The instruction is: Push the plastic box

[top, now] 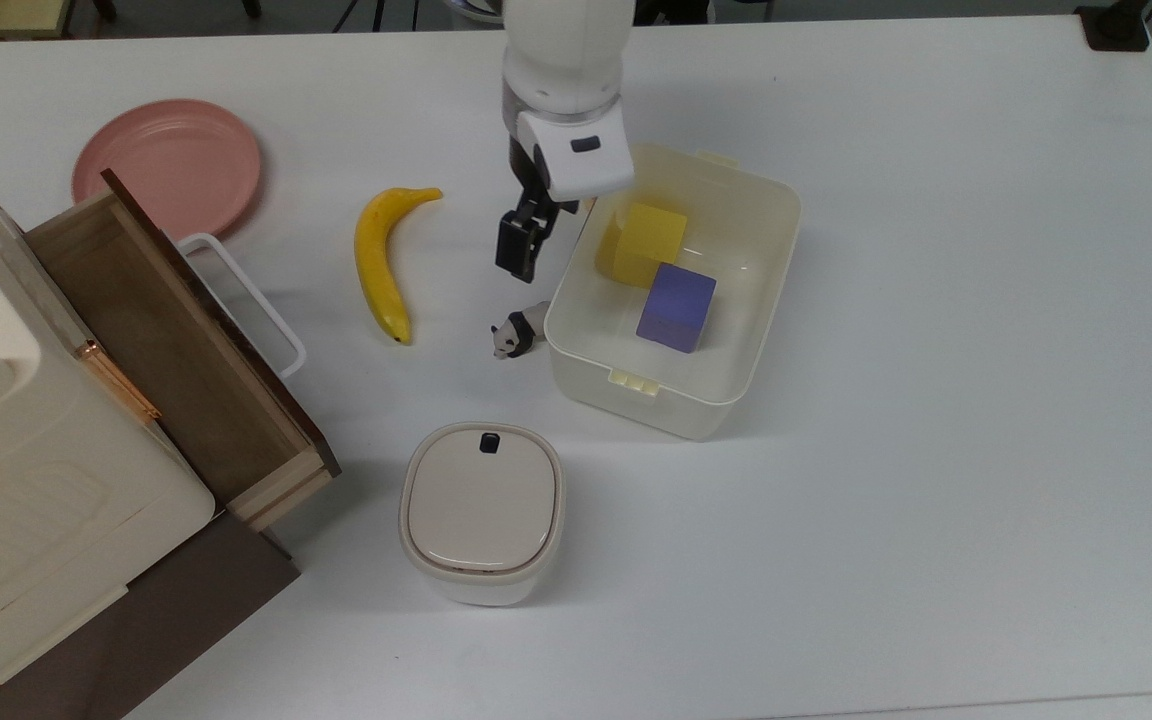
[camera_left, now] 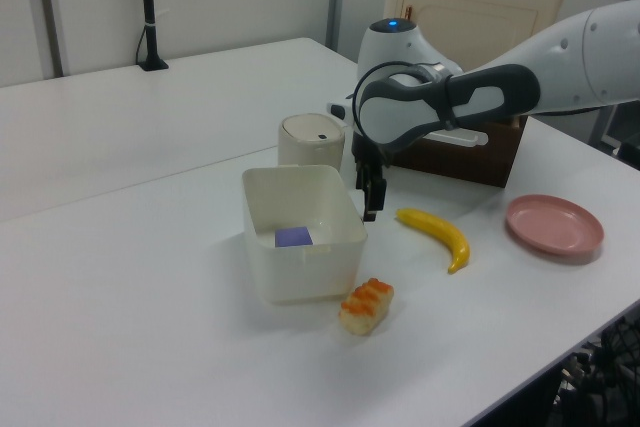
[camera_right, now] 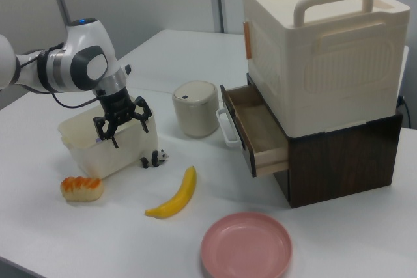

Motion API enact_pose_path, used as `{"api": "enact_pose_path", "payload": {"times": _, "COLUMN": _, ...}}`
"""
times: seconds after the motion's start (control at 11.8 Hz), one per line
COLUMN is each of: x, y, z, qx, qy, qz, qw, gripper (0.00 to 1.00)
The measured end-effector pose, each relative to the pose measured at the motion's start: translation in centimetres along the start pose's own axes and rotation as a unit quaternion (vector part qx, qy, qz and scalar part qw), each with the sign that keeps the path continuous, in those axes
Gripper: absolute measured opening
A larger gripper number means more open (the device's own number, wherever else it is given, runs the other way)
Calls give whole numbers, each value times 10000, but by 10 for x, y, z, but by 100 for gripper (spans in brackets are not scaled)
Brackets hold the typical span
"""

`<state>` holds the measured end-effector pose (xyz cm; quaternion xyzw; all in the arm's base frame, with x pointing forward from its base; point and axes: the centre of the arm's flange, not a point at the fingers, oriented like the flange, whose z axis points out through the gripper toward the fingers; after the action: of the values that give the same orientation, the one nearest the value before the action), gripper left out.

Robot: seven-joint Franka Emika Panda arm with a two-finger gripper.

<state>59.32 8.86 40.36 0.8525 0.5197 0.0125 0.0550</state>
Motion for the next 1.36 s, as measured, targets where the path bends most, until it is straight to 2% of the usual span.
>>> {"api": "enact_pose_path", "payload": {"times": 0.76, "x": 49, "y": -21, "z": -19, "qx": -139, "qy": 229, "qz": 409, "qw": 9988, "gripper": 100}}
{"api": "enact_pose_path", "payload": {"times": 1.1, "x": 62, "y": -18, "z": 0, "qx": -145, "qy": 83, "qz": 422, "qw": 9990, "gripper": 100}}
{"api": "enact_pose_path", "payload": {"times": 1.36, "x": 75, "y": -19, "z": 2, "qx": -251, "qy": 222, "qz": 367, "qw": 9988, "gripper": 100}}
